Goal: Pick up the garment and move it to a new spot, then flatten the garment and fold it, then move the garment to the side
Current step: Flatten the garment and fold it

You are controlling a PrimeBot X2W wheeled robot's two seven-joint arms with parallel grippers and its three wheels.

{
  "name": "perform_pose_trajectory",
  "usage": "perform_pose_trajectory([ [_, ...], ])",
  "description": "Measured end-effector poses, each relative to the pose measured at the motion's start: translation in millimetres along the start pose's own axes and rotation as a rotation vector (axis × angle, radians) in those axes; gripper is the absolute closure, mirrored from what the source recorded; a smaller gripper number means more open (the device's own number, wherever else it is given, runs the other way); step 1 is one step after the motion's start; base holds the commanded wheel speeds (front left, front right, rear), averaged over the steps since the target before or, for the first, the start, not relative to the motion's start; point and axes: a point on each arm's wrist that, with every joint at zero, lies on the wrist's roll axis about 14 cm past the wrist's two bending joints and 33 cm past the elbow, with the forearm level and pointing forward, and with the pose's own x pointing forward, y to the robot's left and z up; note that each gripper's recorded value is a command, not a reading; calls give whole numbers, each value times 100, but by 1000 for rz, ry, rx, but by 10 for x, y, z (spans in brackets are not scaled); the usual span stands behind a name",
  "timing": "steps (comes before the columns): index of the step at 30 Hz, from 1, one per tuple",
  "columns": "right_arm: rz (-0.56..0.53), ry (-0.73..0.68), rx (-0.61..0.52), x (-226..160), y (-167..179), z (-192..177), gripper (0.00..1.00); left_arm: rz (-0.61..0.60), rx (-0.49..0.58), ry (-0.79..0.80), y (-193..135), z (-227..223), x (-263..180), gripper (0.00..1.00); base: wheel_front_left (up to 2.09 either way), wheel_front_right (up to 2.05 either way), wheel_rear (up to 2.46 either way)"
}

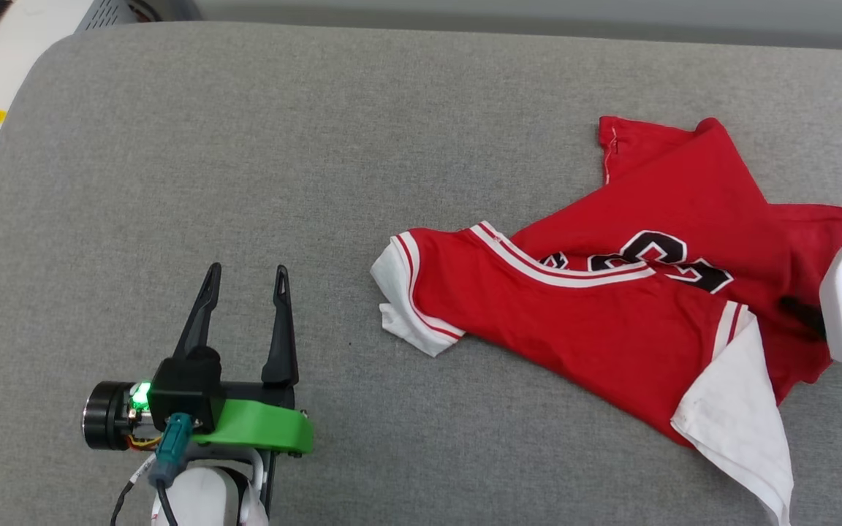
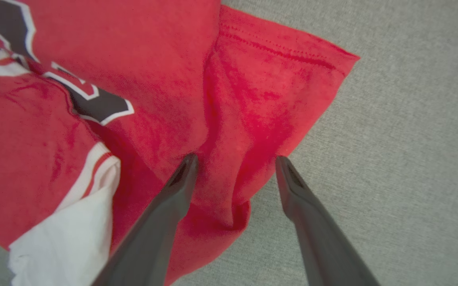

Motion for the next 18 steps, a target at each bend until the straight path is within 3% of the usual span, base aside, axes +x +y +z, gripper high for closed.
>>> perform_pose_trajectory([
  [4, 31, 99, 17, 361, 116, -291, 0, 9, 5, 20, 33, -81, 50, 0, 0, 0, 0],
  [6, 47, 81, 31, 399, 155, -267, 0, 16, 8, 24, 57, -91, 38, 0, 0, 0, 0],
  [7, 50, 55, 29, 402, 167, -236, 64, 19, 9, 25, 66, -90, 31, 0, 0, 0, 0],
  [8, 52, 25, 21, 396, 178, -201, 100, 22, 9, 22, 72, -79, 27, 0, 0, 0, 0],
  [13, 66, -200, 11, 237, 225, 151, 100, 28, 9, 4, 88, -5, -6, 0, 0, 0, 0],
  [18, 99, -512, -26, -273, 323, 776, 100, 20, 3, -23, 58, 109, -87, 0, 0, 0, 0],
])
